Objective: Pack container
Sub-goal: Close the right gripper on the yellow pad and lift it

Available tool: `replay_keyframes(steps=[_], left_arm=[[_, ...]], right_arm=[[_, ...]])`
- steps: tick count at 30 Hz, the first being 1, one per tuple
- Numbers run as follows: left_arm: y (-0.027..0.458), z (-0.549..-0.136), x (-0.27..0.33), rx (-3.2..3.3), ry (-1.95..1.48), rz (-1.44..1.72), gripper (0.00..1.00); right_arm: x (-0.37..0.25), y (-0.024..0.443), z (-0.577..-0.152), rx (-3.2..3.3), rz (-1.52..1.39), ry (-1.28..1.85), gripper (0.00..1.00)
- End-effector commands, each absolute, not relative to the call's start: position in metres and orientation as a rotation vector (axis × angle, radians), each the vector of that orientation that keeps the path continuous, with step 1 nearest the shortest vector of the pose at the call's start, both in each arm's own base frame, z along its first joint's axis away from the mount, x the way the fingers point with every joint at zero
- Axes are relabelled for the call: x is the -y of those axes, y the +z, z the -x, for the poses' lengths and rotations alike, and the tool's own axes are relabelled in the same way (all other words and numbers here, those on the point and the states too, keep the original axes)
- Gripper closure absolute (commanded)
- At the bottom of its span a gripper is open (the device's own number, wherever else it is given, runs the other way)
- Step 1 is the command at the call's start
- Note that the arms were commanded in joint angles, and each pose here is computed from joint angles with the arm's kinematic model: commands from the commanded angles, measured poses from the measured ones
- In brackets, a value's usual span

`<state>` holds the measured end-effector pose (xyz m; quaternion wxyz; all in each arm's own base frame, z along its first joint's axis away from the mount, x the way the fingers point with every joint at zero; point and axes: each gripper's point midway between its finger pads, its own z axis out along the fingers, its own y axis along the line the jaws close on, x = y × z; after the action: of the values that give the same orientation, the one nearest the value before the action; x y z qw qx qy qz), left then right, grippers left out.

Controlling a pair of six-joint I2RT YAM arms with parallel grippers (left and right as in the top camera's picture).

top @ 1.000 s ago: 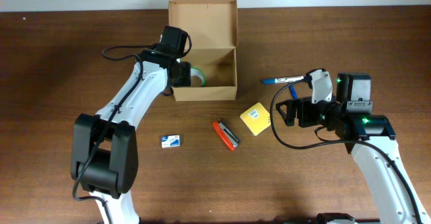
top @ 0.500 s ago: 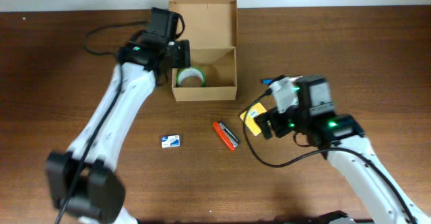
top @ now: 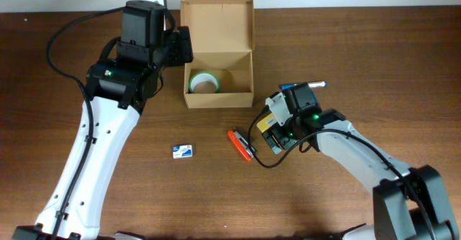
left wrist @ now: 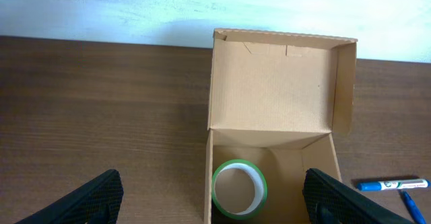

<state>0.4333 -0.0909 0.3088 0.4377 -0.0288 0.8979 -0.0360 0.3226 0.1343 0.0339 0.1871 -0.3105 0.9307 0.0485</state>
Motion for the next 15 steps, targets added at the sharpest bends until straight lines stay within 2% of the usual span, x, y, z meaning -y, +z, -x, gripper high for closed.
replay_keyframes(steps=[1,15], left_arm=[[0.322,-0.432,0.087,-2.202,-0.084,0.083,0.14],[0.322,-0.432,0.087,-2.201,-0.084,0.083,0.14]], right_arm=[[-0.138,0.030,-0.327,-2.599,0.923,0.127,0.01],[-0.144,0.023,-0.344,-2.548,0.914,0.124,0.01]])
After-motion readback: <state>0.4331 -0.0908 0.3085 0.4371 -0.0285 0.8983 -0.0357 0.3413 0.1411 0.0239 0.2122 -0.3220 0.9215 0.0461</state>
